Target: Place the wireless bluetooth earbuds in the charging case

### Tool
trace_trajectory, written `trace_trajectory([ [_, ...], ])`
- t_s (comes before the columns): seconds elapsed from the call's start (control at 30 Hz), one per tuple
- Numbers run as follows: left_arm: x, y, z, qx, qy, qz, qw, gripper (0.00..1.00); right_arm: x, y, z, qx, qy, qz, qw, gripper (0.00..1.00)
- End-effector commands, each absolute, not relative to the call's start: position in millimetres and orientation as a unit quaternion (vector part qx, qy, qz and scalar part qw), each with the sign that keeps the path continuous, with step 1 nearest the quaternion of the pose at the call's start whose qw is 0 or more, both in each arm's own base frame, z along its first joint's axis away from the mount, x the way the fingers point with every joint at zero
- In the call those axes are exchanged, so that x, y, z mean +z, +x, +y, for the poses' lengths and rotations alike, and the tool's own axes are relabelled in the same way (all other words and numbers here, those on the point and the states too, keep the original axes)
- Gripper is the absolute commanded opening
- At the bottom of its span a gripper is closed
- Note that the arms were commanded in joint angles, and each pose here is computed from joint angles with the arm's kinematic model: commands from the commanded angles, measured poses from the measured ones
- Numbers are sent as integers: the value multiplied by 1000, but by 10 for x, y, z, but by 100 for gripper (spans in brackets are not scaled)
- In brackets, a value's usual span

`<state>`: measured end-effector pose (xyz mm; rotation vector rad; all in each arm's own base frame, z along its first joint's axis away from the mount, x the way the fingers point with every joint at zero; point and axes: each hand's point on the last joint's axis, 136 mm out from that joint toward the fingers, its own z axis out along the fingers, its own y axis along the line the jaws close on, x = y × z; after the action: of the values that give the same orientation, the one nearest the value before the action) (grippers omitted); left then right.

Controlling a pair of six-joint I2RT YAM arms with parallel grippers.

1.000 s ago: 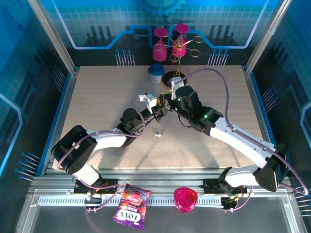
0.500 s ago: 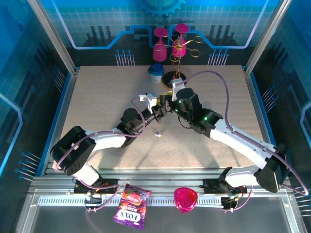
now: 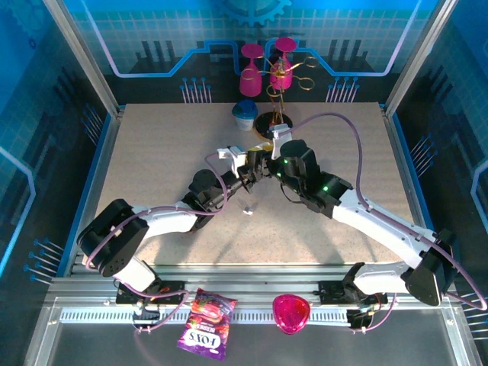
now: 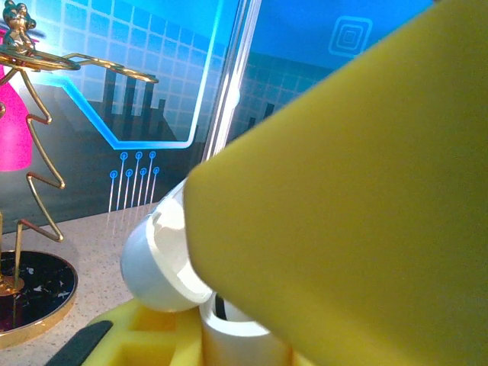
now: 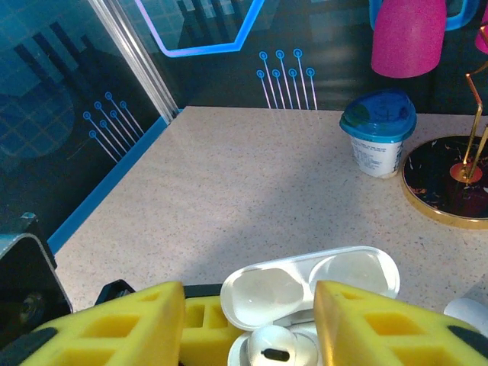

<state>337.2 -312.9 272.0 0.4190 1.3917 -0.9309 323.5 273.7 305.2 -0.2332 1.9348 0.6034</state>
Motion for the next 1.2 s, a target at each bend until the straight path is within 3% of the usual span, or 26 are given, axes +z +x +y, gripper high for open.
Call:
trace_trajectory([
  [0.0, 3125, 3288, -3057, -417, 180, 561, 692, 0, 3160, 3233, 2660, 255, -88, 804, 530, 55],
  [0.3, 2969, 3245, -3060, -381, 223, 554, 705, 0, 3414, 3058, 2506, 273, -89, 783, 551, 78],
  [0.4, 2940, 3200, -3073, -381, 246, 545, 705, 0, 3443, 2983, 2405, 275, -87, 775, 562, 91],
  [0.53, 2903, 3218, -2976, -387, 257, 539, 702, 0, 3444, 2878, 2255, 285, -90, 758, 580, 97],
  [0.77, 2983, 3265, -2638, -375, 239, 536, 718, 0, 2934, 2848, 1896, 277, -40, 802, 527, 95],
  [0.97, 3084, 3196, -2537, -344, 251, 539, 727, 0, 2020, 2870, 1664, 247, 80, 878, 402, 91],
  [1.17, 3215, 3109, -2521, -344, 260, 528, 732, 0, 1274, 2851, 2045, 298, 138, 910, 252, 87],
])
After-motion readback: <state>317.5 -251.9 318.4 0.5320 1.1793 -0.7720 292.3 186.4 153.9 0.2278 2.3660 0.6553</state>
